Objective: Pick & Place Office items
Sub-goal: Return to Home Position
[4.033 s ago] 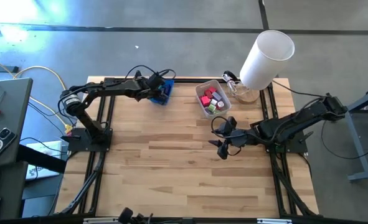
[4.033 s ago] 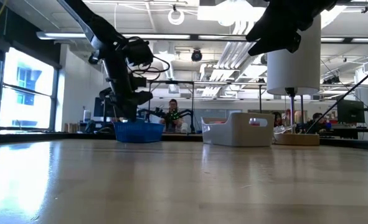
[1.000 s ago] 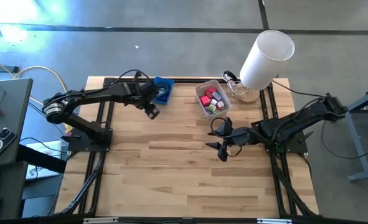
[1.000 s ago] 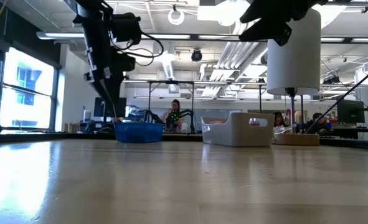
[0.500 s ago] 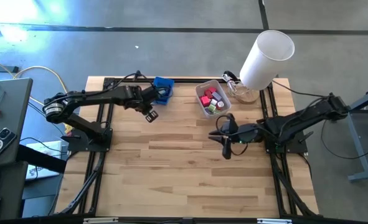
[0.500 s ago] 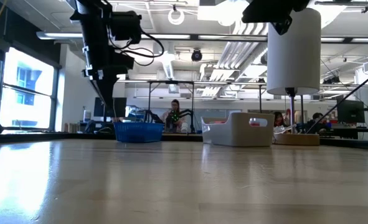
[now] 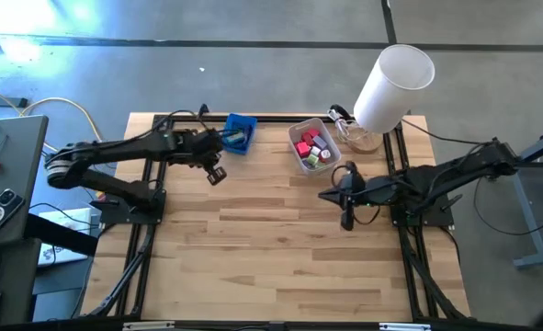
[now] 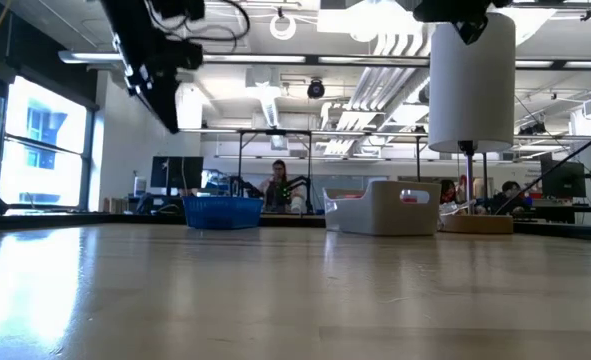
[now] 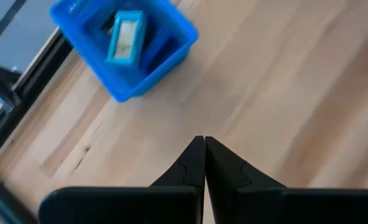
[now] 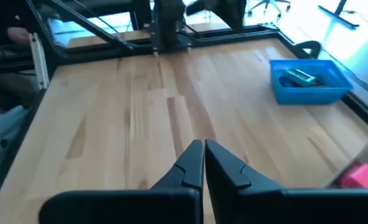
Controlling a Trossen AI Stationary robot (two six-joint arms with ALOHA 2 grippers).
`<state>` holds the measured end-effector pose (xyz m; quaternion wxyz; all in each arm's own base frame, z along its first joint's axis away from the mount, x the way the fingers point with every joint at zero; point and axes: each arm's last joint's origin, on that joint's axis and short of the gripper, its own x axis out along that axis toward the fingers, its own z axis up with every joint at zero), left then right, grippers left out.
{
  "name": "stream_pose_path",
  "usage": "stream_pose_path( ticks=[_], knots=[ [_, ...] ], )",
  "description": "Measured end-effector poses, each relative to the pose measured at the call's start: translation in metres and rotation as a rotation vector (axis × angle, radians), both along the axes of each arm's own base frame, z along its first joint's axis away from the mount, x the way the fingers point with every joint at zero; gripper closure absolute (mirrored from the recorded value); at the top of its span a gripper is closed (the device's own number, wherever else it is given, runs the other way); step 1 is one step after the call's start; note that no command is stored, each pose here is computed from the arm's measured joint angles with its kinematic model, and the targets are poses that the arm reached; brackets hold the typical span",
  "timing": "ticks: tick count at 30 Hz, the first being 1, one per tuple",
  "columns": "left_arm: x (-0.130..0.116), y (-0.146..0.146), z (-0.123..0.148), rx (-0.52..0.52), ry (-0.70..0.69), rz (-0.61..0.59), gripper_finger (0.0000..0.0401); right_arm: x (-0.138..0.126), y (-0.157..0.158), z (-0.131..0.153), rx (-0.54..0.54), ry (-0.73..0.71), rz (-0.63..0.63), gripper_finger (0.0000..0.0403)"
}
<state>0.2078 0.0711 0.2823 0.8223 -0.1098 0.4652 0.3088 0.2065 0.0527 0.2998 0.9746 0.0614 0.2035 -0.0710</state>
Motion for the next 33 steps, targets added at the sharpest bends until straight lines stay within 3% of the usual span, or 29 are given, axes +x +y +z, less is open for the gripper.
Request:
stream_pose_path(
  ticks=[4, 8, 14, 17, 25, 33],
  knots=[
    [-0.012, -0.014, 0.021, -0.015, -0.145, -0.092, 0.0401, -0.012, -0.003, 0.006, -0.016, -0.010, 0.011, 0.0400],
    [-0.021, -0.029, 0.042, -0.006, -0.324, -0.200, 0.0401, -0.018, 0.004, 0.003, -0.082, 0.050, 0.160, 0.0400],
    [-0.041, -0.044, 0.056, 0.026, -0.435, -0.276, 0.0401, -0.024, 0.017, -0.007, -0.117, 0.097, 0.268, 0.0400],
    [-0.051, -0.047, 0.048, 0.038, -0.485, -0.289, 0.0401, -0.031, 0.022, -0.024, -0.126, 0.092, 0.315, 0.0400],
    [-0.066, -0.048, -0.002, 0.058, -0.684, -0.313, 0.0401, -0.049, 0.021, -0.072, -0.049, -0.119, 0.405, 0.0401],
    [-0.067, -0.051, -0.039, 0.055, -0.767, -0.422, 0.0401, -0.067, 0.006, -0.099, -0.019, -0.225, 0.364, 0.0401]
  ],
)
